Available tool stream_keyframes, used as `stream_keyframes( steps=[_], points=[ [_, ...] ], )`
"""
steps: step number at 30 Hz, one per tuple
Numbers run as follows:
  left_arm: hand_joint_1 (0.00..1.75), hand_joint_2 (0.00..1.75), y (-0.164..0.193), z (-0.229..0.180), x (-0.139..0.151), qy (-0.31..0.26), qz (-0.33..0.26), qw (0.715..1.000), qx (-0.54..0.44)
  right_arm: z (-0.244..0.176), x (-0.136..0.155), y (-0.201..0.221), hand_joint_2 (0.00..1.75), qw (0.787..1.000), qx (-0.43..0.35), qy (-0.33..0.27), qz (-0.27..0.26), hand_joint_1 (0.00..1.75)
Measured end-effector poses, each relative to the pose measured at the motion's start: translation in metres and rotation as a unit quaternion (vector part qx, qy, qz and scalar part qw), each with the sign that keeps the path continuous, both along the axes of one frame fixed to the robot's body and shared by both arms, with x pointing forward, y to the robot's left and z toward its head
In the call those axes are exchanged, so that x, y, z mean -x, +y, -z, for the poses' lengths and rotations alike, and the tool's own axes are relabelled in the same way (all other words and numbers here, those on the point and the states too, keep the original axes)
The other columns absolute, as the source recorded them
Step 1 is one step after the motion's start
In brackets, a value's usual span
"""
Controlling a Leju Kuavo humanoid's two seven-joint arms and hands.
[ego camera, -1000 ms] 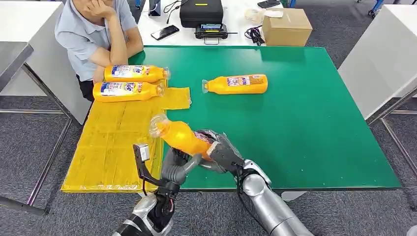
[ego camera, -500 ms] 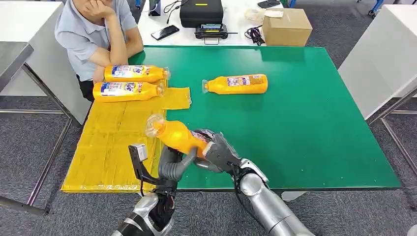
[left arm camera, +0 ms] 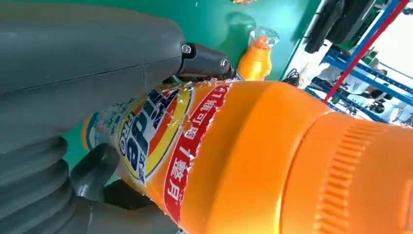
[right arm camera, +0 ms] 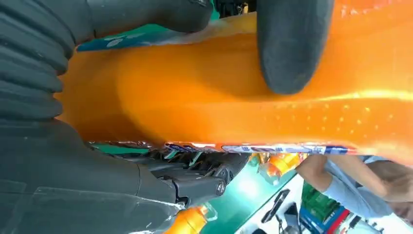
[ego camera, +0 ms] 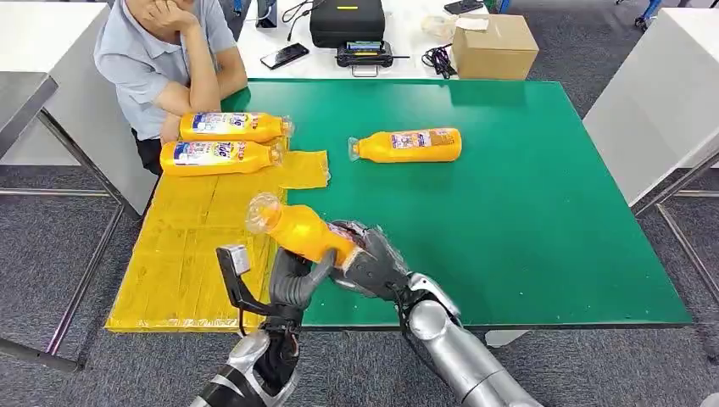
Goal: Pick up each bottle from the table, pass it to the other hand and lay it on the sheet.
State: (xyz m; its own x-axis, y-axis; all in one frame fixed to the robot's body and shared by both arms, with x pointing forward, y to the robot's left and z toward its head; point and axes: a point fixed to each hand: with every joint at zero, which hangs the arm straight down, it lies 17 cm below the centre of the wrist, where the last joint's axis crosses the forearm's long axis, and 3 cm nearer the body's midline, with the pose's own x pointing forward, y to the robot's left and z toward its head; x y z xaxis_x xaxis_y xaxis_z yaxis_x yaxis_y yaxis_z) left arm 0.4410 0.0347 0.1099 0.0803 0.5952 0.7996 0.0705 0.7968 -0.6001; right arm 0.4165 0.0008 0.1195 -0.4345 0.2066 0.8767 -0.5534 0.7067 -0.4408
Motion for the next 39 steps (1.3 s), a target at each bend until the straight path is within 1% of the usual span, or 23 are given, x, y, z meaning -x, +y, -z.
stream_keyframes(
  steps=[1, 2, 7, 13, 25, 26, 28, 29, 30, 32, 34, 37, 38, 39],
  points=[
    [1.75, 1.75, 0.0, 0.001, 0.0, 0.003, 0.001, 1.0, 0.004, 0.0, 0.0, 0.0, 1.75, 1.0, 0.004, -0.003, 0.0, 0.49],
    [1.75, 1.75, 0.001, 0.001, 0.0, 0.004, 0.001, 1.0, 0.005, 0.001, 0.0, 0.0, 1.75, 1.0, 0.007, -0.004, 0.0, 0.0],
    [1.75, 1.75, 0.008, -0.003, -0.003, -0.002, -0.009, 1.0, 0.004, 0.005, 0.002, 0.0, 1.75, 1.0, 0.021, -0.015, 0.011, 0.0],
    [1.75, 1.75, 0.015, -0.013, -0.006, -0.03, -0.029, 0.998, -0.039, 0.009, 0.004, -0.007, 1.75, 0.999, 0.029, -0.029, 0.033, 0.0],
    [1.75, 1.75, 0.018, -0.025, -0.001, -0.055, -0.035, 0.996, -0.058, 0.014, 0.011, -0.014, 1.75, 0.998, 0.039, -0.04, 0.042, 0.0],
    [1.75, 1.75, 0.019, -0.025, -0.001, -0.056, -0.038, 0.996, -0.061, 0.015, 0.011, -0.014, 1.75, 0.998, 0.039, -0.04, 0.043, 0.0],
    [1.75, 1.75, 0.027, -0.027, -0.001, -0.069, -0.064, 0.991, -0.096, 0.017, 0.012, -0.016, 1.75, 0.997, 0.04, -0.04, 0.046, 0.0],
    [1.75, 1.75, 0.037, -0.031, -0.002, -0.086, -0.092, 0.982, -0.144, 0.017, 0.011, -0.018, 1.75, 0.997, 0.042, -0.044, 0.051, 0.0],
    [1.75, 1.75, 0.047, -0.036, -0.003, -0.109, -0.124, 0.963, -0.214, 0.018, 0.012, -0.021, 1.75, 0.996, 0.044, -0.049, 0.058, 0.0],
    [1.75, 1.75, 0.055, -0.044, -0.004, -0.143, -0.151, 0.93, -0.302, 0.017, 0.013, -0.027, 1.75, 0.995, 0.046, -0.06, 0.071, 0.0],
    [1.75, 1.75, 0.054, -0.051, -0.002, -0.181, -0.157, 0.894, -0.378, 0.013, 0.015, -0.034, 1.75, 0.992, 0.049, -0.078, 0.085, 0.0],
    [1.75, 1.75, 0.053, -0.058, -0.002, -0.219, -0.159, 0.847, -0.457, 0.003, 0.018, -0.043, 1.75, 0.989, 0.048, -0.098, 0.101, 0.0],
    [1.75, 1.75, 0.054, -0.061, -0.002, -0.228, -0.161, 0.835, -0.475, 0.0, 0.018, -0.045, 1.75, 0.988, 0.045, -0.103, 0.105, 0.0],
    [1.75, 1.75, 0.056, -0.062, -0.003, -0.231, -0.164, 0.828, -0.483, -0.004, 0.018, -0.047, 1.75, 0.987, 0.043, -0.107, 0.108, 0.0]
  ],
)
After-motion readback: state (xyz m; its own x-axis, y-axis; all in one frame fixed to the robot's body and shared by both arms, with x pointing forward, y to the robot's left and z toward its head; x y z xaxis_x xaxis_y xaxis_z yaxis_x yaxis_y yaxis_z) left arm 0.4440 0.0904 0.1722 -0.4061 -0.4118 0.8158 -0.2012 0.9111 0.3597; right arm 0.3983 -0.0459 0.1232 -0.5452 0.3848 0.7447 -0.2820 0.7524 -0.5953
